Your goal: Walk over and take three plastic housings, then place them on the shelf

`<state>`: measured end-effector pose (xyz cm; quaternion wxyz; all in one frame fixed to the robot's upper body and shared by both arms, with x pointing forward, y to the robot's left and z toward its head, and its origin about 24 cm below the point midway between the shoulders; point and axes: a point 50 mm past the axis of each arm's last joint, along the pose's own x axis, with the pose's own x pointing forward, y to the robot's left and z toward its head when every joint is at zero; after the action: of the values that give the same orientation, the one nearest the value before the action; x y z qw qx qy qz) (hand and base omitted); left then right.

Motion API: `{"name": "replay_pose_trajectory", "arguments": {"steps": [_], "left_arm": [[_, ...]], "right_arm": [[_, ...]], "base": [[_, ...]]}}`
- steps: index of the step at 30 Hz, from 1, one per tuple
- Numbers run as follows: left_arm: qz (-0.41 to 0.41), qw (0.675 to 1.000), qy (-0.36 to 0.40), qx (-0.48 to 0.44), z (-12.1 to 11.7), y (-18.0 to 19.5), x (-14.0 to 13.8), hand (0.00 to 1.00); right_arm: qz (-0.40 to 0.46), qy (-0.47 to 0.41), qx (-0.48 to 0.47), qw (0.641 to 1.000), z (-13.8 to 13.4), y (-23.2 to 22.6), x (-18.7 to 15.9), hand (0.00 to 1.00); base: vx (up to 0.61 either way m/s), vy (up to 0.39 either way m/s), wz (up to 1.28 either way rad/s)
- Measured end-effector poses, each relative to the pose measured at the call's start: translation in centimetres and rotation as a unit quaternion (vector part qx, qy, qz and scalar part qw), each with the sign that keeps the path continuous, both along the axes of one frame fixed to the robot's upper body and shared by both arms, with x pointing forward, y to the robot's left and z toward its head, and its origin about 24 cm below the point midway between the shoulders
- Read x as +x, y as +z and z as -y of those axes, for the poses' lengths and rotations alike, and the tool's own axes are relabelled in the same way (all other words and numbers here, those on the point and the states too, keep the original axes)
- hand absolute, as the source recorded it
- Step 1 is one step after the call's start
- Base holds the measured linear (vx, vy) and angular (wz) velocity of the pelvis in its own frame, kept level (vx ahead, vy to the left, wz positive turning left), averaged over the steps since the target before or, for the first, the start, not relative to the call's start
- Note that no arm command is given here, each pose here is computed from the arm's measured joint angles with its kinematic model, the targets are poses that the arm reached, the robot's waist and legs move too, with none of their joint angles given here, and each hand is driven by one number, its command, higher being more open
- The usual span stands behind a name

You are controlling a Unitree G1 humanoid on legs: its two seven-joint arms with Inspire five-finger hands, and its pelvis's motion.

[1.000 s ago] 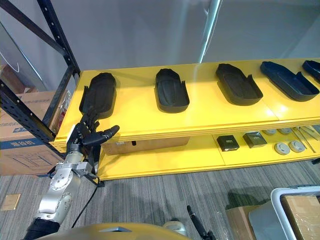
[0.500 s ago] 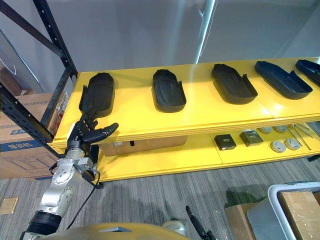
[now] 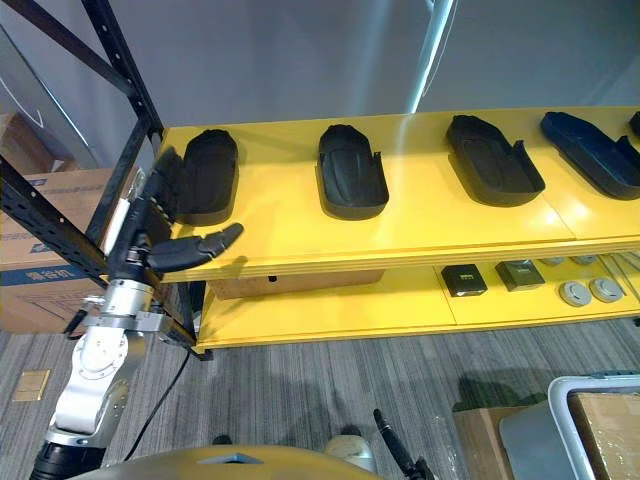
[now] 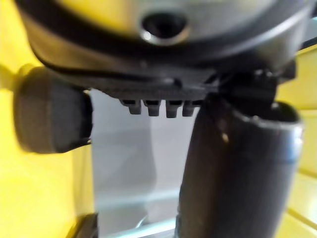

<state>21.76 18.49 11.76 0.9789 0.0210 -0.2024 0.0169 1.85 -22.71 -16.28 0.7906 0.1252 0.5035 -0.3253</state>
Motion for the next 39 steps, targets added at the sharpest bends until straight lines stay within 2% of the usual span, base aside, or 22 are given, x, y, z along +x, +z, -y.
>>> {"name": "replay_pose_trajectory", "arguments": {"steps": [7,11,16,19,22,26,30,32,35,37,39], "left_arm": [[-0.006,0.994,0.098,-0.054,-1.5,-1.2,-1.5,1.00],[-0.050,0.986,0.155,-0.029,-2.2,-3.4,-1.7,1.00],[-0.097,0.982,0.163,-0.021,-2.5,-5.6,-1.6,1.00],[-0.099,0.985,0.138,-0.016,-2.1,-5.6,-1.5,1.00],[-0.081,0.991,0.102,-0.012,-1.3,-4.6,-1.8,1.00],[-0.050,0.996,0.067,-0.018,-0.3,-3.2,-2.3,1.00],[-0.052,0.997,0.061,-0.024,0.0,-3.3,-2.6,1.00],[-0.052,0.997,0.061,-0.022,0.0,-3.3,-2.6,1.00],[-0.050,0.996,0.069,-0.020,-0.3,-3.2,-2.5,1.00],[-0.048,0.995,0.083,-0.020,-0.7,-3.1,-2.5,1.00],[-0.043,0.994,0.097,-0.019,-1.2,-2.8,-2.3,1.00]], "right_arm": [[0.002,-0.060,-0.056,0.997,0.4,0.4,0.3,1.00],[0.004,-0.051,-0.057,0.997,0.3,0.4,0.5,1.00],[0.013,-0.049,-0.062,0.997,0.3,0.5,0.8,1.00],[0.050,-0.070,-0.113,0.990,0.5,1.6,2.2,1.00],[0.092,-0.112,-0.207,0.968,1.4,4.2,4.3,1.00],[0.229,-0.179,-0.321,0.901,3.9,10.4,7.8,1.00],[0.394,-0.163,-0.371,0.825,3.8,17.4,10.6,1.00],[0.488,-0.117,-0.379,0.778,3.1,21.3,12.0,1.00],[0.568,-0.043,-0.380,0.729,2.6,24.9,13.0,1.00],[0.607,-0.004,-0.361,0.708,2.5,26.3,13.5,1.00],[0.654,0.044,-0.303,0.692,2.3,27.2,14.4,1.00]], "base": [[-0.04,0.000,0.05],[-0.01,0.000,0.00],[0.00,0.000,0.00],[0.00,0.001,-0.03],[0.02,0.004,-0.12],[0.02,0.003,-0.15],[0.01,-0.007,-0.17],[-0.01,-0.017,-0.15],[-0.01,-0.001,-0.07],[0.01,0.003,-0.08],[0.02,0.000,-0.05]]}}
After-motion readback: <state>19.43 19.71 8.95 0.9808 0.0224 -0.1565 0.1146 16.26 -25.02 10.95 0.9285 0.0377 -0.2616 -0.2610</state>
